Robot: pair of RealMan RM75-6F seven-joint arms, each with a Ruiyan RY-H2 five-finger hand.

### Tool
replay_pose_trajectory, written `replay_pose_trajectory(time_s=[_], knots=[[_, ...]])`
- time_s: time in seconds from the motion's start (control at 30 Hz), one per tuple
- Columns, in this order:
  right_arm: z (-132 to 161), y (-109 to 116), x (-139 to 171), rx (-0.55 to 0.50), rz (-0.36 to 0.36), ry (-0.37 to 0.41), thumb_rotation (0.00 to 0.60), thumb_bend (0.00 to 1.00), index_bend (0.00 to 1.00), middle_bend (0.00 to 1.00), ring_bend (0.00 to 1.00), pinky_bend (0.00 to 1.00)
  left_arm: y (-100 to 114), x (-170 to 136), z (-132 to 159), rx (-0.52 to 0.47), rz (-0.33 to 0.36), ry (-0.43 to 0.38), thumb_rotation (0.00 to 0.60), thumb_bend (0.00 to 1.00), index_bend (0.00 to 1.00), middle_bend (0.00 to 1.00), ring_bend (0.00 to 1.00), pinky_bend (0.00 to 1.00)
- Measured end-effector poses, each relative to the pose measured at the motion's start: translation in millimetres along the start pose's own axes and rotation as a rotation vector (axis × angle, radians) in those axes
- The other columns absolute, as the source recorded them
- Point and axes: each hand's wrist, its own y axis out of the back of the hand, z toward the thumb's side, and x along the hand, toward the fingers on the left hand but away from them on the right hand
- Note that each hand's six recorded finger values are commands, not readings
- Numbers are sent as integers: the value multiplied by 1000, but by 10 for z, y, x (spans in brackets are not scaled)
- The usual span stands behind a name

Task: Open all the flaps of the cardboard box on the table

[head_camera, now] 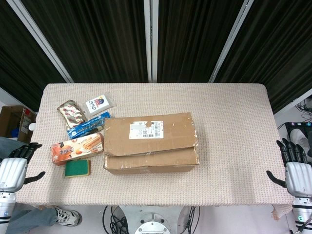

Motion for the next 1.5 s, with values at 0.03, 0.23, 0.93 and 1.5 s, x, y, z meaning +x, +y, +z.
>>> replay_pose_trajectory(time_s=[0.03, 0.23, 0.93, 1.5], knots=[[-4, -12, -3, 5, 5, 0, 600, 96, 0, 0, 0, 0, 5, 1, 4, -2, 3, -2, 600, 0, 178, 182, 196, 283], [2, -21, 1, 17, 9, 1, 600, 97, 0, 0, 0, 0, 25, -5, -15, -1, 9, -4, 600, 0, 176, 182, 196, 283], [10, 42, -35, 27, 1, -6, 600, 97, 0, 0, 0, 0, 203, 125, 168, -29, 29, -86, 600, 0, 175, 182, 196, 283], [-51, -18, -11, 27, 22, -32, 600, 98, 0, 0, 0, 0, 873, 521, 1383, -139, 60, -444, 600, 0, 176, 192, 196, 283]])
